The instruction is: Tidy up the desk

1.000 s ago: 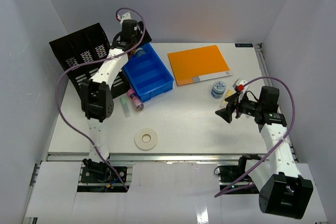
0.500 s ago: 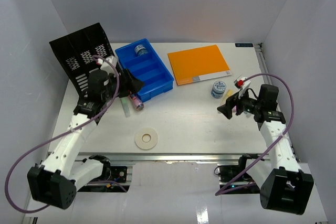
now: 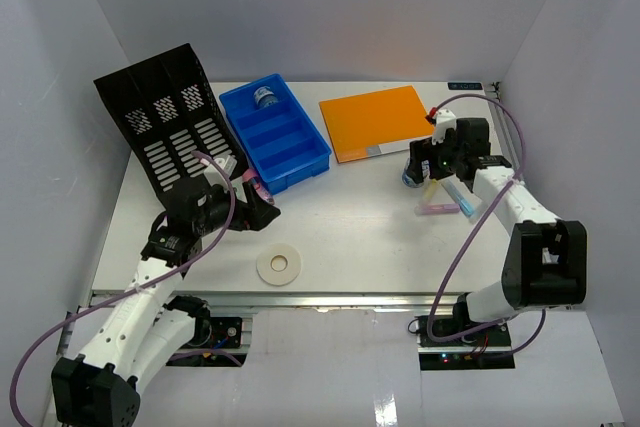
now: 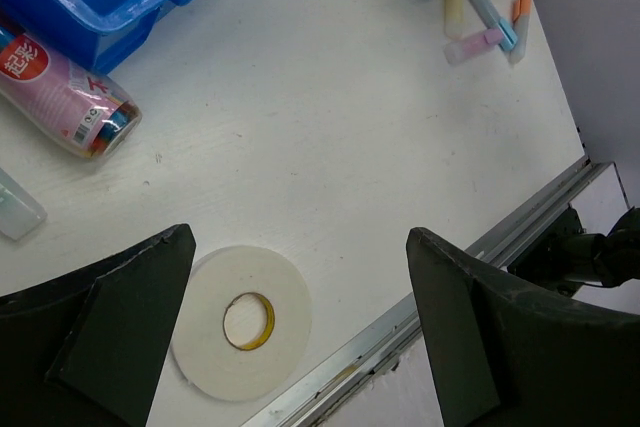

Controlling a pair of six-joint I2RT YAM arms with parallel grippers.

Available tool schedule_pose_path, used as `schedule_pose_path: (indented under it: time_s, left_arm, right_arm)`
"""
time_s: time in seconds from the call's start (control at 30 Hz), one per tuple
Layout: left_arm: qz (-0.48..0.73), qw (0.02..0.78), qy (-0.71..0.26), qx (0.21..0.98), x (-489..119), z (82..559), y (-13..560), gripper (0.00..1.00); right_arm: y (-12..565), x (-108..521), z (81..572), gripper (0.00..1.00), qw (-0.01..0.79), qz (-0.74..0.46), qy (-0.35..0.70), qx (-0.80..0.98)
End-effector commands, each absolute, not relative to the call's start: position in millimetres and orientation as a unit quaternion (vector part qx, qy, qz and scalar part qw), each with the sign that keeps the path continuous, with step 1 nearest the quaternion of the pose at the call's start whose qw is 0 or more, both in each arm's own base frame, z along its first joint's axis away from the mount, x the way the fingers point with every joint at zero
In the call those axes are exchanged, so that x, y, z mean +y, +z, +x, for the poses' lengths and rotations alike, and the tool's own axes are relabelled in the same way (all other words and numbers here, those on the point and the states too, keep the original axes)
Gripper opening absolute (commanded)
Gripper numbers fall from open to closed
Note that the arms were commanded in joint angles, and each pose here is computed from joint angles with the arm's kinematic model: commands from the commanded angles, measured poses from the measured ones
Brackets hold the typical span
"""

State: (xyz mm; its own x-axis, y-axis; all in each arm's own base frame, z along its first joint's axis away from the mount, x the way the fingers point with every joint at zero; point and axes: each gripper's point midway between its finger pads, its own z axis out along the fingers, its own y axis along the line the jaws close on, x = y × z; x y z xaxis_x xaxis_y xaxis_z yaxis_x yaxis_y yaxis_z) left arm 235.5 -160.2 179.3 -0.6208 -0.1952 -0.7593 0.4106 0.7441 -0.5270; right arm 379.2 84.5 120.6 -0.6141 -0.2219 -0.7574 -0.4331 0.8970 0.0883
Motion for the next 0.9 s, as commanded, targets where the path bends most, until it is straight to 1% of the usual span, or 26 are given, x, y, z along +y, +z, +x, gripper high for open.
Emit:
schedule_pose_path:
  time_s: [0.0, 0.23, 0.43, 0.57, 0.63, 0.8, 0.83, 0.87]
  left_arm:
    - [0.088, 0.456, -0.360, 0.809, -163, 235, 195, 0.98]
    - [0.088, 0.462, -0.362, 0.805, -162, 232, 198, 0.98]
    - [0.092, 0.460, -0.369, 0.803, -164, 230, 199, 0.98]
    - [0.100, 0.456, -0.380, 0.798, -168, 227, 201, 0.98]
    - [0.106, 0.455, -0.389, 0.794, -170, 225, 202, 0.98]
    - [0.118, 0.443, -0.432, 0.777, -182, 218, 209, 0.98]
    - [0.116, 0.440, -0.442, 0.773, -185, 217, 211, 0.98]
    - [0.114, 0.438, -0.452, 0.769, -187, 217, 213, 0.98]
  right_arm:
    - [131, 82, 413, 0.90, 0.416, -0.166, 0.091, 0.889]
    - [103, 82, 426, 0.90, 0.385, -0.181, 0.063, 0.903]
    - [93, 80, 434, 0.91, 0.378, -0.186, 0.052, 0.906]
    - [87, 81, 437, 0.98, 0.373, -0.195, 0.051, 0.906]
    - [83, 81, 438, 0.88, 0.370, -0.203, 0.051, 0.905]
    - [80, 87, 439, 0.78, 0.376, -0.222, 0.064, 0.897]
    - [80, 88, 439, 0.70, 0.377, -0.227, 0.066, 0.895]
    - [81, 90, 440, 0.59, 0.378, -0.232, 0.067, 0.894]
